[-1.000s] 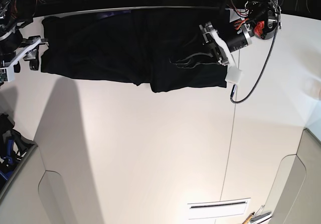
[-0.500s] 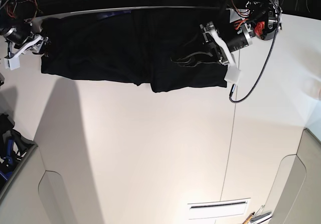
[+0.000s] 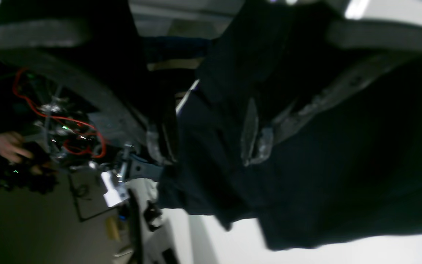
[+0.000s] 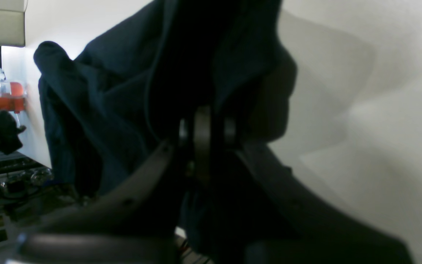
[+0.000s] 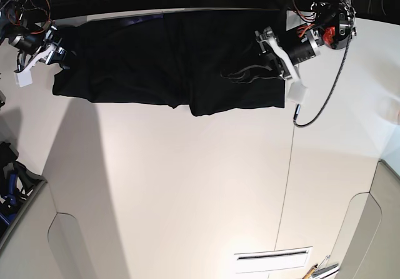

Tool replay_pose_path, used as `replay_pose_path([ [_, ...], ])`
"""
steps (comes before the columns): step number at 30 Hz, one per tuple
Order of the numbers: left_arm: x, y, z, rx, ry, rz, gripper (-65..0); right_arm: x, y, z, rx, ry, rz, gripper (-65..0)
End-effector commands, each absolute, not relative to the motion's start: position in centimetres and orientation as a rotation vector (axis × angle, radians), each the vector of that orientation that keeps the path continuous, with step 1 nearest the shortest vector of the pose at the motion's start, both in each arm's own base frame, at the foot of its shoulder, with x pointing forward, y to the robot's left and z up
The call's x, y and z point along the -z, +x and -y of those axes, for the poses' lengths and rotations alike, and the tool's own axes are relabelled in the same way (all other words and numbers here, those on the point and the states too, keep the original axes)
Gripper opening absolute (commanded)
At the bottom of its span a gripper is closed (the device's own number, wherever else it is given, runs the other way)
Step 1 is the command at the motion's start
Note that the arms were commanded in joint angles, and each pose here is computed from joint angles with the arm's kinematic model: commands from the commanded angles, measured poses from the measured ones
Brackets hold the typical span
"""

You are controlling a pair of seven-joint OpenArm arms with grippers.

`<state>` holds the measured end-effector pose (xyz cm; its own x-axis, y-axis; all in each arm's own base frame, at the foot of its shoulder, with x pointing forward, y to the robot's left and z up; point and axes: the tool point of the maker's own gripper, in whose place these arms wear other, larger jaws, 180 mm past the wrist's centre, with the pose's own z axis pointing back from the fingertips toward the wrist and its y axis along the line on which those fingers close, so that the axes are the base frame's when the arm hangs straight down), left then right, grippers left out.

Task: Fold the T-shirt properly
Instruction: 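Grasp the shirt end near the left gripper and fold it toward the middle, then grasp the folded bundle with the right gripper and pull it inward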

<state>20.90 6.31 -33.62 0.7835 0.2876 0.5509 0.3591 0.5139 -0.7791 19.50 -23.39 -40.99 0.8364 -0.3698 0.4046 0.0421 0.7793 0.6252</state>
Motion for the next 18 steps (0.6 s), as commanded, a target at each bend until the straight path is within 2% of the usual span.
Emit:
replay_pose_path([
  [1, 32.7, 21.4, -7.3, 0.041, -1.048, 0.751, -39.1, 39.8, 20.5, 23.9, 0.221, 0.646, 0.589, -65.0],
  [4, 33.6, 21.6, -10.7, -0.015, -0.937, 0.776, -50.1, 39.2, 21.3, 23.9, 0.204, 0.643, 0.613, -65.0],
  [9, 36.2, 20.5, -16.7, -0.057, -0.685, 0.748, -63.6, 36.2, 22.4, 22.9, 0.105, 0.63, 0.68, -65.0],
  [13, 38.6, 19.6, -19.5, -0.074, -0.542, 0.715, -65.0, 32.5, 23.2, 20.5, -0.009, 0.656, 0.756, -65.0],
  [18, 40.6, 18.6, -19.2, -0.1, -0.552, 0.652, -65.0, 28.8, 22.9, 14.7, -0.098, 0.788, 0.849, -65.0],
])
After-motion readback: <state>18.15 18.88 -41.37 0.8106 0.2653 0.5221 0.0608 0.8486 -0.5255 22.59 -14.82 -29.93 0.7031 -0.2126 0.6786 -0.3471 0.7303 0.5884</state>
